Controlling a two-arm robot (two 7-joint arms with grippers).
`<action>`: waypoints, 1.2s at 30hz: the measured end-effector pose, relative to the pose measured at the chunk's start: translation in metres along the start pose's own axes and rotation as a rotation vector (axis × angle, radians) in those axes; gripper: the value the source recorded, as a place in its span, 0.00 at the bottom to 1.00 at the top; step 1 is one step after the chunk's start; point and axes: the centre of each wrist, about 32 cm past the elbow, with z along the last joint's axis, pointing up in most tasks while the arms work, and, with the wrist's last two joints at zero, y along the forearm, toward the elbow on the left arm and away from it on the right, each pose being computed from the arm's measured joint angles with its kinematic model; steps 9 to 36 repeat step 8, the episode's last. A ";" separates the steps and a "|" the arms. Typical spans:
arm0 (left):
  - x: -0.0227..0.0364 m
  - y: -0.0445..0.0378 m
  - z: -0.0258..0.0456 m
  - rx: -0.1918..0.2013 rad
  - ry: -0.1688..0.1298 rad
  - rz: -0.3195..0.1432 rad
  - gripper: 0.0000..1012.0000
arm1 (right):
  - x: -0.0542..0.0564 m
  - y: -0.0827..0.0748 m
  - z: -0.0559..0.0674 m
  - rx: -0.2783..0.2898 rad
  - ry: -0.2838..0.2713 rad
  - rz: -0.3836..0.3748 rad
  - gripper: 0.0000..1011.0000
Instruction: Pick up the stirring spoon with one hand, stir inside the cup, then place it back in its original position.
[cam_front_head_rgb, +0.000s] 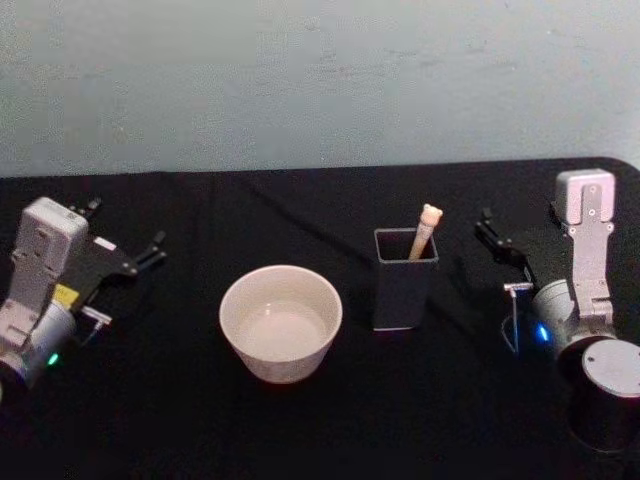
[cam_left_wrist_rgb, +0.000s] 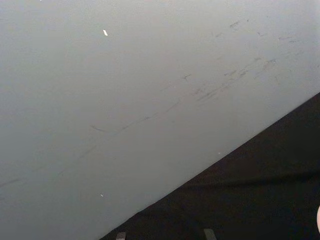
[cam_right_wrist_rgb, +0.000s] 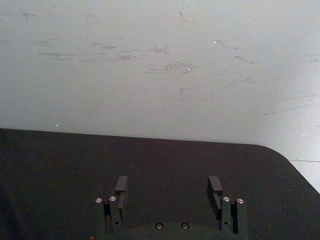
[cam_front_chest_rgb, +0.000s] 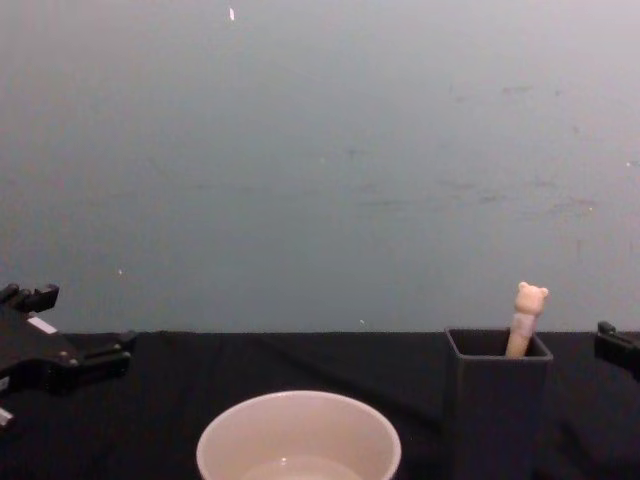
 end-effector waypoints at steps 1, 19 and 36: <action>0.0000 0.0000 0.0000 0.000 0.000 0.000 0.99 | 0.000 0.000 0.000 0.000 0.000 0.000 0.99; 0.0000 0.0000 0.0000 0.000 0.000 0.000 0.99 | 0.000 0.000 0.000 0.000 0.000 0.000 0.99; 0.0000 0.0000 0.0000 0.000 0.000 0.000 0.99 | 0.000 0.000 0.000 0.000 0.000 0.000 0.99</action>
